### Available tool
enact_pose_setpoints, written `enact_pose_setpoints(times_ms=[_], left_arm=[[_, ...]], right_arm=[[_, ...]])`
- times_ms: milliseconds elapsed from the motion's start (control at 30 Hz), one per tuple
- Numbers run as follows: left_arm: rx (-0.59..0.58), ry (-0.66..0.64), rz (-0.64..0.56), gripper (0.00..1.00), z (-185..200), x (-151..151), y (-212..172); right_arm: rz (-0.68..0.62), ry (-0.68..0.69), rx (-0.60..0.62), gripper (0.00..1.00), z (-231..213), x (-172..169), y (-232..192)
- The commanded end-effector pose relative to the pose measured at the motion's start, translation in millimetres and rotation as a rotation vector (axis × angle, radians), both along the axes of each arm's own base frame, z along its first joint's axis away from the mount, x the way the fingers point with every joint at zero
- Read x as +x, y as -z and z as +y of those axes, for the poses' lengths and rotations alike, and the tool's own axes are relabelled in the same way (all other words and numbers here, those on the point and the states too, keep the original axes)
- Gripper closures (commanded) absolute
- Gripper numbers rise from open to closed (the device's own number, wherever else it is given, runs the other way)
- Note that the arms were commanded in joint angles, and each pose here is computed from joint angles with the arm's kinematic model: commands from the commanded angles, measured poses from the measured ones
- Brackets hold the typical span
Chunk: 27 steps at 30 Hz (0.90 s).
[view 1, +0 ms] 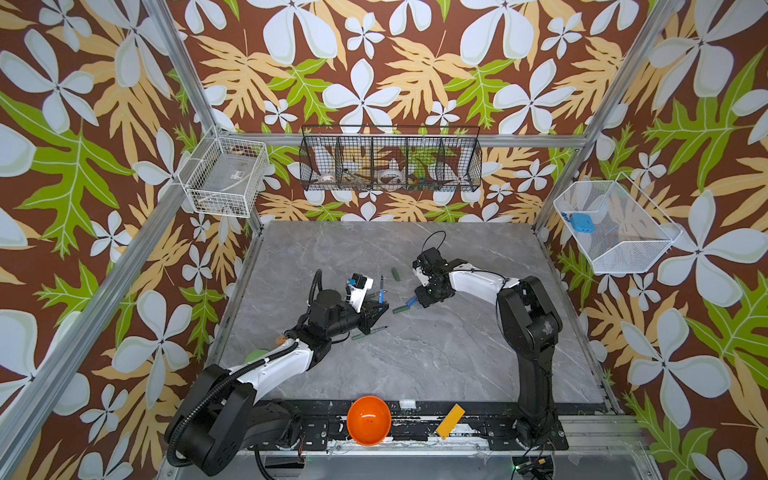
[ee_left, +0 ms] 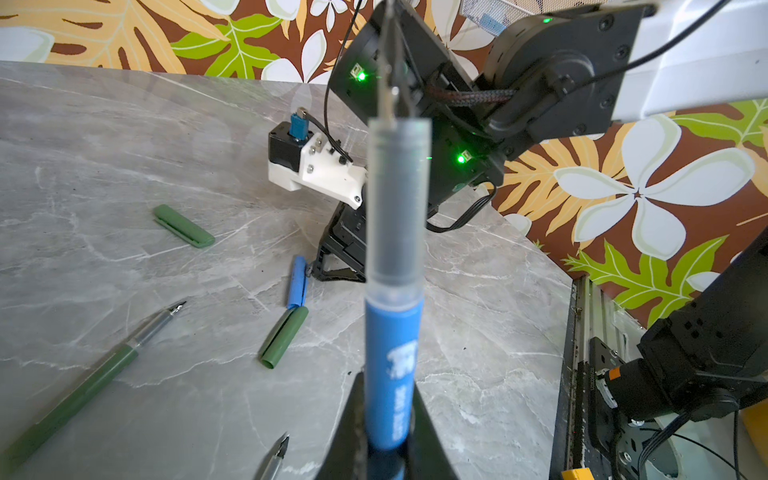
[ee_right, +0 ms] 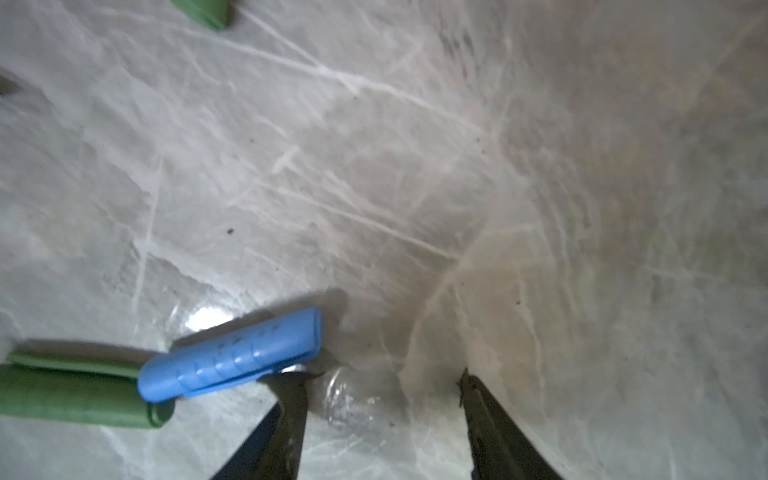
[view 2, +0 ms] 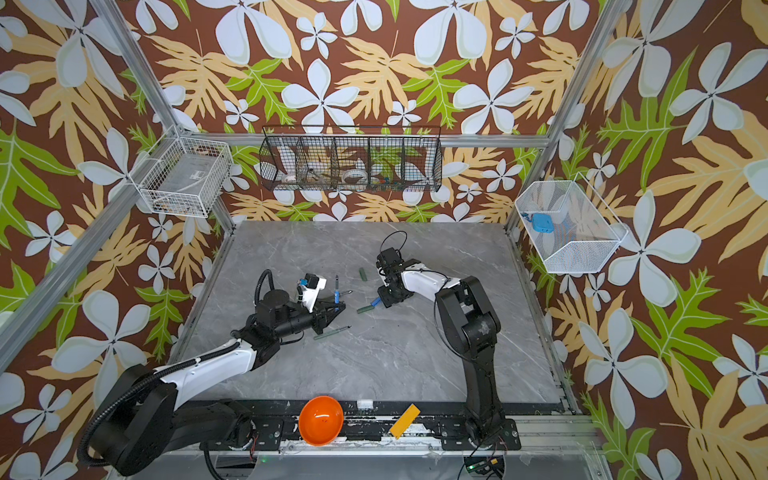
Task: Insert the pens into the pen caps
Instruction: 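Move the right gripper over the blue cap lying on the table, then lower the right gripper and close it on the blue cap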
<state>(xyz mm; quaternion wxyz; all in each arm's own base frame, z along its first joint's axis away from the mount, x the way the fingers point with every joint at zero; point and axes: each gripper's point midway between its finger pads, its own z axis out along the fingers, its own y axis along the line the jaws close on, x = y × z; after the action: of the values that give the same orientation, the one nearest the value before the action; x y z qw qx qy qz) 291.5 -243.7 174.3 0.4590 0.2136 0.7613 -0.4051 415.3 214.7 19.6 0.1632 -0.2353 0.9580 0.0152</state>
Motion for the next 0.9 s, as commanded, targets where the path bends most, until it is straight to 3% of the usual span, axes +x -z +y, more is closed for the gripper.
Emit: enact_pose_setpoints(times_ms=[0, 233, 433, 533, 667, 767, 867], left_arm=[[-0.005, 0.003, -0.034, 1.00, -1, 2, -7], [-0.003, 0.003, -0.036, 1.00, -1, 2, -7], [-0.003, 0.002, -0.043, 1.00, 0, 1, -8], [0.001, -0.006, -0.048, 1.00, 1, 2, -8], [0.003, -0.012, -0.044, 1.00, 1, 3, -6], [0.000, -0.007, -0.044, 1.00, 0, 2, -6], [0.000, -0.007, -0.039, 1.00, 1, 2, -5]], right_arm=[[0.020, 0.012, -0.044, 0.41, -6, 2, 9], [-0.008, 0.007, -0.055, 0.41, 0, 24, 8], [-0.018, 0.001, 0.005, 0.41, 15, 36, -5], [-0.034, 0.021, -0.003, 0.41, 9, 35, -23], [0.002, 0.033, 0.095, 0.39, 20, 25, -42], [0.058, 0.046, 0.174, 0.39, 34, 15, -43], [0.089, 0.056, 0.169, 0.39, 40, 8, -33]])
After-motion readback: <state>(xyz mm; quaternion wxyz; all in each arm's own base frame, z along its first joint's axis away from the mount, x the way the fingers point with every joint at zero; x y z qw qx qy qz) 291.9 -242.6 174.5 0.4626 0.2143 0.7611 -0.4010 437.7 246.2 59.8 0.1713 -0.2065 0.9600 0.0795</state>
